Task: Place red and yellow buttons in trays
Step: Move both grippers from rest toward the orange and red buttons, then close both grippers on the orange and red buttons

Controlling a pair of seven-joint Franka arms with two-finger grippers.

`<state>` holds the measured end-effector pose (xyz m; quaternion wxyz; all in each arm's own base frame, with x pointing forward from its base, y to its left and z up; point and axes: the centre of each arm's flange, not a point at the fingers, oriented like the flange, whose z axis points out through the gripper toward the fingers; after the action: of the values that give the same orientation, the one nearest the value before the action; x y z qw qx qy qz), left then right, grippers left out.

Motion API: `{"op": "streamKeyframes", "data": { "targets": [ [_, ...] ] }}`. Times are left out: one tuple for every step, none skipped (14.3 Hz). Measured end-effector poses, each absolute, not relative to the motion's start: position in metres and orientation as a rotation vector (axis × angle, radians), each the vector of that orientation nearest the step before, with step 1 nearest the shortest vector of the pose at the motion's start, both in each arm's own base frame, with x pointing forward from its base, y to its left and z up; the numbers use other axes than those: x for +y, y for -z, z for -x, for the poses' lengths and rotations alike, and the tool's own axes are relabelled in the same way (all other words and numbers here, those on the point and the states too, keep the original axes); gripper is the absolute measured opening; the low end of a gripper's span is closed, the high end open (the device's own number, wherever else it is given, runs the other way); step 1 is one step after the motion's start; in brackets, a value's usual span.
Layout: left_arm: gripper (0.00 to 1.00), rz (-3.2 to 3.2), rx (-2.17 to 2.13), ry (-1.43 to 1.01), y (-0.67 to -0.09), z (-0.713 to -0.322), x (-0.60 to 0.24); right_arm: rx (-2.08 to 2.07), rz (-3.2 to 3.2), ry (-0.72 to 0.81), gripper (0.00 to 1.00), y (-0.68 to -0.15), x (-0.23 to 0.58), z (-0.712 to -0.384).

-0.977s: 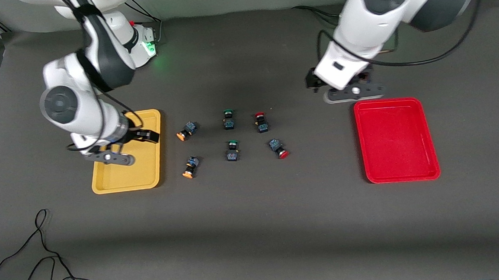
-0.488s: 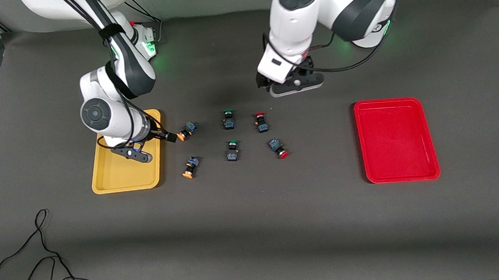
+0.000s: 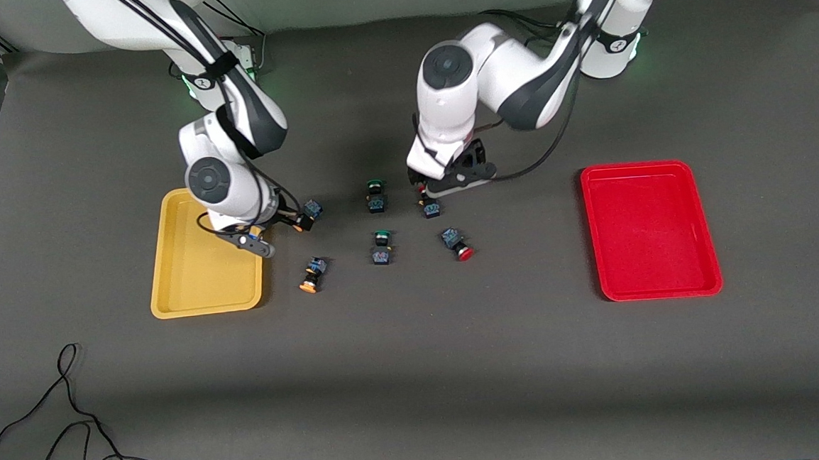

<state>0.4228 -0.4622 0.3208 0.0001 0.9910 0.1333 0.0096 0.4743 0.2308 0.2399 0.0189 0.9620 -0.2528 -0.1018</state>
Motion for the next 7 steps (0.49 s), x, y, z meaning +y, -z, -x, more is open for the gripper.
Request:
{"op": "streamKeyframes", "data": {
  "targets": [
    [1.0, -3.113, 0.436, -0.049, -0.299, -0.422, -0.467, -0.794, -2.982, 0.315, 1.0, -0.234, 0.232, -0.474],
    [1.0, -3.112, 0.446, -0.054, -0.277, -0.421, -0.471, -0.812, -2.973, 0.318, 1.0, -0.227, 0.231, -0.474],
    [1.0, -3.109, 0.451, -0.049, -0.257, -0.421, -0.474, -0.834, -2.963, 0.32, 1.0, -0.219, 0.23, -0.474],
    [1.0, -3.104, 0.457, -0.042, -0.24, -0.422, -0.474, -0.849, -2.956, 0.32, 1.0, -0.21, 0.231, -0.474],
    [1.0, -3.1, 0.463, -0.036, -0.224, -0.424, -0.472, -0.858, -2.949, 0.321, 1.0, -0.201, 0.232, -0.472],
    [1.0, -3.095, 0.47, -0.032, -0.212, -0.426, -0.471, -0.865, -2.939, 0.326, 1.0, -0.194, 0.236, -0.469],
    [1.0, -3.09, 0.475, -0.031, -0.203, -0.428, -0.47, -0.867, -2.933, 0.329, 1.0, -0.188, 0.239, -0.467]
  ]
}}
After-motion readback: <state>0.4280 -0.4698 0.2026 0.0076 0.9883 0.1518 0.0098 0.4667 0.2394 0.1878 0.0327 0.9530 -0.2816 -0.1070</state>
